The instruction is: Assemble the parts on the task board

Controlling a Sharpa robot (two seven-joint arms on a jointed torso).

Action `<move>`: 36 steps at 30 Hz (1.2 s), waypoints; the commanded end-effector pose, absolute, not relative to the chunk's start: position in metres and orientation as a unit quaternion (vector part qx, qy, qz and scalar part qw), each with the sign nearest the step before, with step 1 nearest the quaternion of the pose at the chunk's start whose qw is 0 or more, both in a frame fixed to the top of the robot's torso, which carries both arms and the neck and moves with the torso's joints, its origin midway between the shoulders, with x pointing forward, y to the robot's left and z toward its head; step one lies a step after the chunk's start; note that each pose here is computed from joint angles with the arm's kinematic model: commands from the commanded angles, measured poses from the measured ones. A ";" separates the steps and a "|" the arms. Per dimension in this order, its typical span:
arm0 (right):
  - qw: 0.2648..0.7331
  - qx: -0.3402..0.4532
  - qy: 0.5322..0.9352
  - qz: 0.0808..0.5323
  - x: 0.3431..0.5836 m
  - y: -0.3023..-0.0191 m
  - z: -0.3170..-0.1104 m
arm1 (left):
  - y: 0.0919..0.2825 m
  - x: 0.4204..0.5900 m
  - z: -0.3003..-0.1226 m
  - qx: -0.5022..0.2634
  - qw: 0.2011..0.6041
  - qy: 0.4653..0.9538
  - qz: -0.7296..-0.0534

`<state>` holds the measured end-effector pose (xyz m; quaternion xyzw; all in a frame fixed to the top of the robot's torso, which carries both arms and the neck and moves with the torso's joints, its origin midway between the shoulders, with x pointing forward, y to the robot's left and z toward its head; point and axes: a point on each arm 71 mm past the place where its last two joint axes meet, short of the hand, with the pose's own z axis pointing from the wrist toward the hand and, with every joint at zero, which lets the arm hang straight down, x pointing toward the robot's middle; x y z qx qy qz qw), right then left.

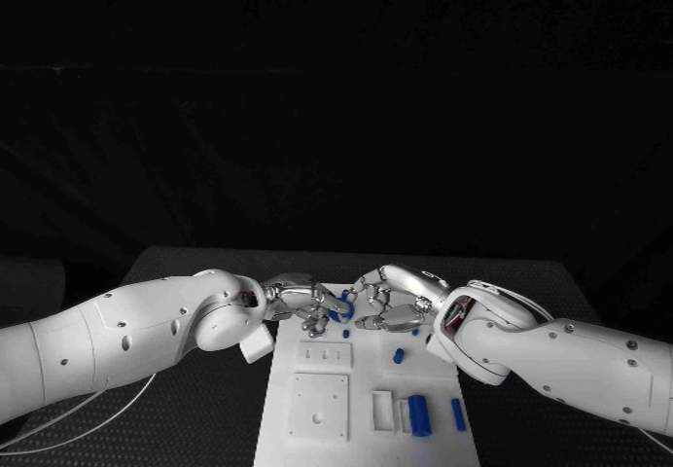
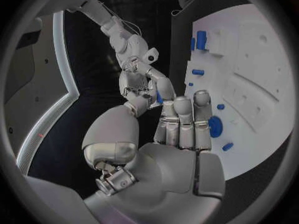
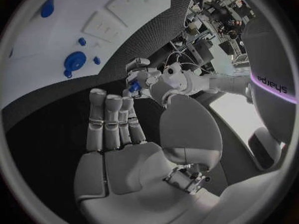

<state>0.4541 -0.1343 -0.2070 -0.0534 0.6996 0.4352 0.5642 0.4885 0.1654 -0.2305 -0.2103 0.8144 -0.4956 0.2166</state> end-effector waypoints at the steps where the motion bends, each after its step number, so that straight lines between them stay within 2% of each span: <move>1: 0.574 -0.074 0.680 0.450 0.448 -0.128 -0.204 | 0.161 0.487 -0.226 -0.210 0.205 0.799 -0.525; 7: 0.580 -0.067 0.670 0.459 0.447 -0.126 -0.202 | 0.161 0.486 -0.226 -0.207 0.199 0.802 -0.524; 21: 0.562 -0.073 0.686 0.456 0.446 -0.123 -0.206 | 0.159 0.484 -0.227 -0.200 0.192 0.806 -0.523; 36: 0.565 -0.068 0.681 0.462 0.445 -0.123 -0.204 | 0.159 0.482 -0.229 -0.175 0.184 0.821 -0.511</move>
